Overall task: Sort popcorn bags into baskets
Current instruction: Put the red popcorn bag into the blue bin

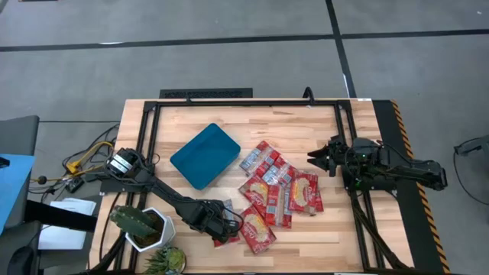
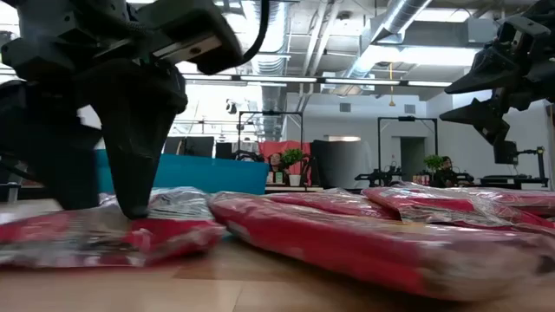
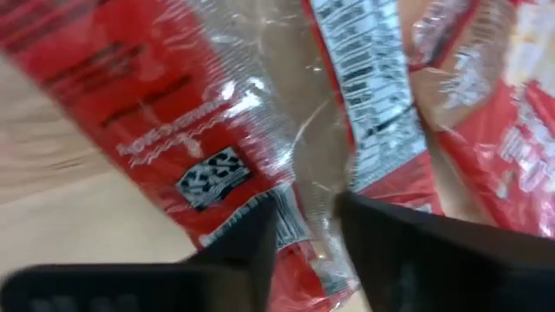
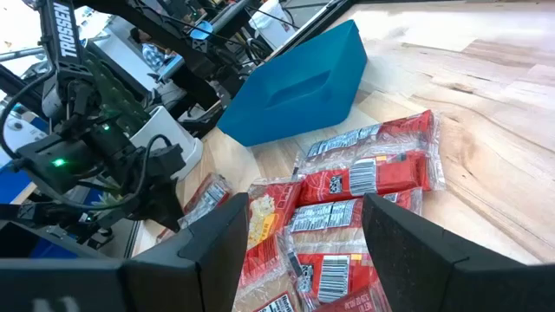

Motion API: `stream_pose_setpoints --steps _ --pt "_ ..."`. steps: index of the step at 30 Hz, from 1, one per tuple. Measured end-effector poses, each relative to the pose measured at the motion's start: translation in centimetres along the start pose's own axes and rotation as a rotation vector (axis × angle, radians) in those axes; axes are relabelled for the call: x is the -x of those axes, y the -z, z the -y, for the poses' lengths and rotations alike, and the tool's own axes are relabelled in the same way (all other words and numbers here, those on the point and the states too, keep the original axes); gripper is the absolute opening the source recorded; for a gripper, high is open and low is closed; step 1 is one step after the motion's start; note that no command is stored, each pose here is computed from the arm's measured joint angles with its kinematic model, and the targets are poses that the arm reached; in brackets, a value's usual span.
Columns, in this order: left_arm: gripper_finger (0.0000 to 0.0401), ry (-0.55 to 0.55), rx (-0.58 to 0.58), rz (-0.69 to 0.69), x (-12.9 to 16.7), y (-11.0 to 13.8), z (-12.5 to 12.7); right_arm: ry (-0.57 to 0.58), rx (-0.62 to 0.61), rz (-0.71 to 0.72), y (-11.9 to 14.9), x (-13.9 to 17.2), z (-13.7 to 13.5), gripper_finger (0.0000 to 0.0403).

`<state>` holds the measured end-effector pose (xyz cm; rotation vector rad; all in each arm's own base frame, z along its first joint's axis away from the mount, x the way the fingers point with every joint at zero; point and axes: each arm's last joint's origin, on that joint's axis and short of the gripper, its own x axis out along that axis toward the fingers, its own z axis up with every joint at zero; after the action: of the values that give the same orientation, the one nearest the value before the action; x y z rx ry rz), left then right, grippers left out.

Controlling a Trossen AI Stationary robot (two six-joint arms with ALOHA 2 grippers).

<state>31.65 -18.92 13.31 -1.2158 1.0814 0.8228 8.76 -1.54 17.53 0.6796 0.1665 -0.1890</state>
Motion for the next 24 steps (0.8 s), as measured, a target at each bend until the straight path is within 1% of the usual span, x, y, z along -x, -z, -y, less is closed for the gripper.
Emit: stream_pose_setpoints --steps 2,3,4,8,16,20,24 --pt "0.0028 0.018 -0.026 -0.005 0.0 0.0 0.2 0.001 0.0 -0.001 0.0 0.0 0.0 0.0249" --pt "0.0016 0.027 -0.028 -0.008 -0.1 0.0 0.3 0.001 0.0 -0.002 0.0 0.0 0.0 0.0249" --pt "0.0011 0.029 -0.024 -0.008 -0.1 -0.1 0.3 0.002 0.0 -0.002 0.0 0.0 0.0 0.0249" --pt "0.0002 0.035 -0.028 -0.022 0.4 -0.1 0.7 0.003 0.0 -0.002 0.0 0.0 0.0 0.0249" --pt "0.0 0.027 -0.08 -0.008 2.8 -0.2 1.5 0.007 -0.001 -0.001 0.0 0.0 0.0 0.0249" --pt "0.0 0.092 -0.084 -0.038 3.9 0.2 2.9 0.007 -0.001 -0.002 0.0 0.0 0.0 0.0249" --pt "0.0 0.122 -0.097 -0.063 4.8 0.4 3.8 0.007 -0.001 -0.002 0.0 0.0 0.0 0.0249"
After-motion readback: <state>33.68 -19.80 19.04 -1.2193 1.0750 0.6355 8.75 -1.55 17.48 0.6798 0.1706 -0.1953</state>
